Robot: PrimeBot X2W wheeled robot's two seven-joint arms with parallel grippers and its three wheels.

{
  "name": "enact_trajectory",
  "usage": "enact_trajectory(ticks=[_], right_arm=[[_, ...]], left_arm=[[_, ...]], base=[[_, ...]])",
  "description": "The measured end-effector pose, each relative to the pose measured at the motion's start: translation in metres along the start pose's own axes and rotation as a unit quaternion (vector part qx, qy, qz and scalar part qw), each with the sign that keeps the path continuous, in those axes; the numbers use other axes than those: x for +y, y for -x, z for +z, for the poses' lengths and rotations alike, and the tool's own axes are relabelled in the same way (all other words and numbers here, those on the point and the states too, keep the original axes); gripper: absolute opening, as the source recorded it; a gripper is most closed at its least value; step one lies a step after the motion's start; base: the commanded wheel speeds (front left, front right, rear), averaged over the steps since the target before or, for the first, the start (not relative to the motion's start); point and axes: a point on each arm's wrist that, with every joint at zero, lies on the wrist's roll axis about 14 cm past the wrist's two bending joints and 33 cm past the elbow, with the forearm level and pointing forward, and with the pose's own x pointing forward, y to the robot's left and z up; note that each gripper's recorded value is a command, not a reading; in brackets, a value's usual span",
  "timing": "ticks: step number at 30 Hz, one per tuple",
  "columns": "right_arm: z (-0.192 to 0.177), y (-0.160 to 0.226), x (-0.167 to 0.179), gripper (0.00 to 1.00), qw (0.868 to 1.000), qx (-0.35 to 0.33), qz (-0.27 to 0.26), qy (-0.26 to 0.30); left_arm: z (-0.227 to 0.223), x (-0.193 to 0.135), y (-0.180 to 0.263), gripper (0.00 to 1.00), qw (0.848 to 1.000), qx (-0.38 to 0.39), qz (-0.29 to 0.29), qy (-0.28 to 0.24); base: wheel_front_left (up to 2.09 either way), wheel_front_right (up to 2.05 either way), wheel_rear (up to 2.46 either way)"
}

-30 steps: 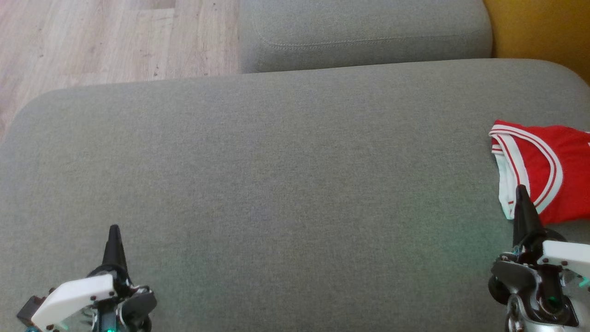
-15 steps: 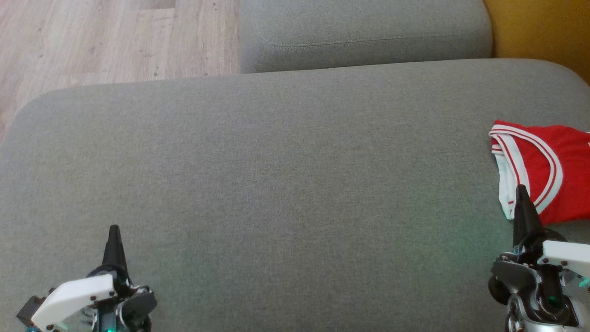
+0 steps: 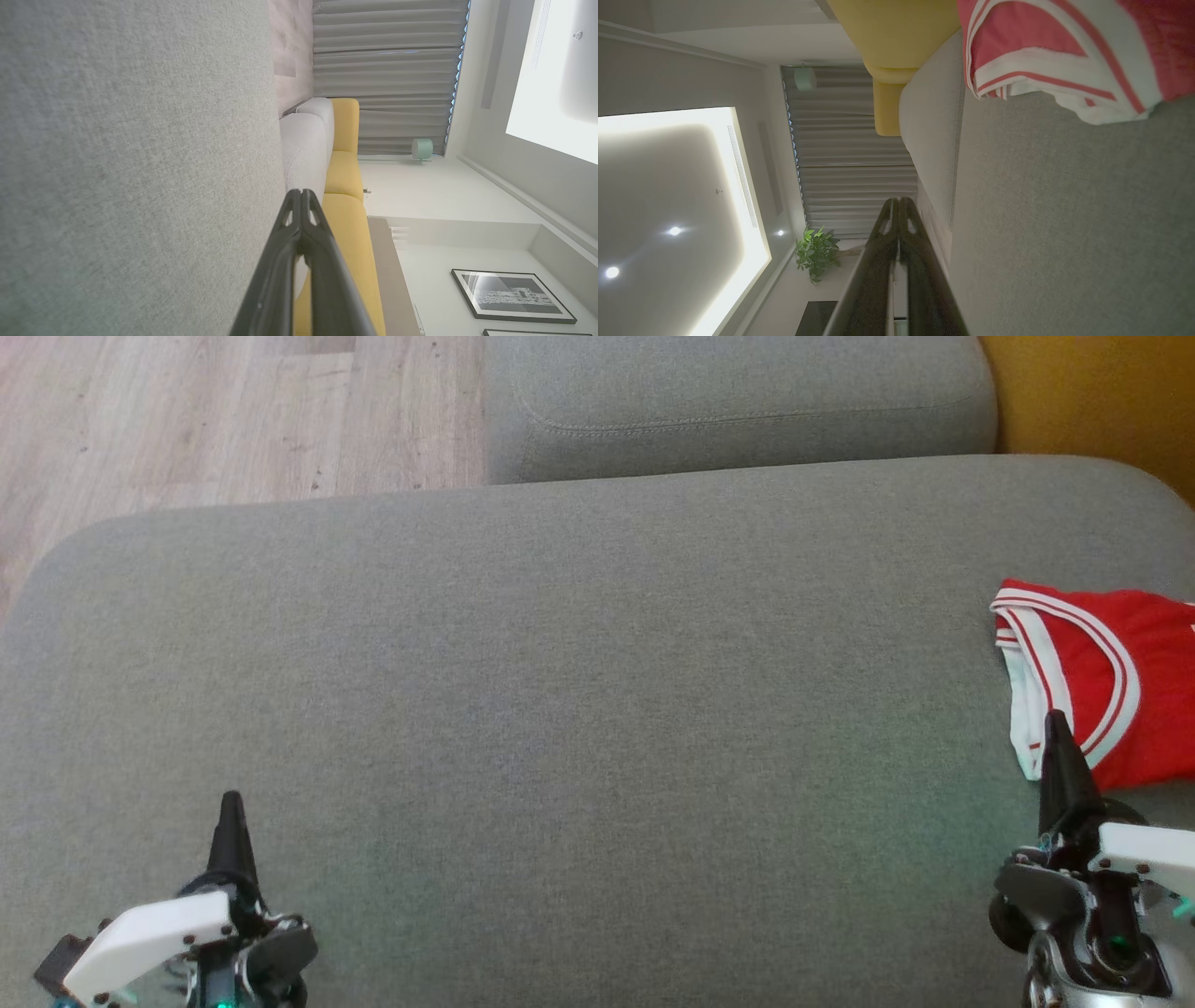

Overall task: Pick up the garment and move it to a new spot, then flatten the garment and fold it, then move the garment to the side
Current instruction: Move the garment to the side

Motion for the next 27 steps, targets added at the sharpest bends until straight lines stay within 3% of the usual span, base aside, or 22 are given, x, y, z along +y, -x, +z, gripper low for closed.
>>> enact_trajectory(ticks=[27], right_arm=[[0.0, 0.0, 0.0001, 0.0, 1.0, 0.0, 0.0, 0.0]], left_arm=[[0.0001, 0.0, 0.0, 0.0, 1.0, 0.0, 0.0, 0.0]], base=[[0.0, 0.0, 0.0]])
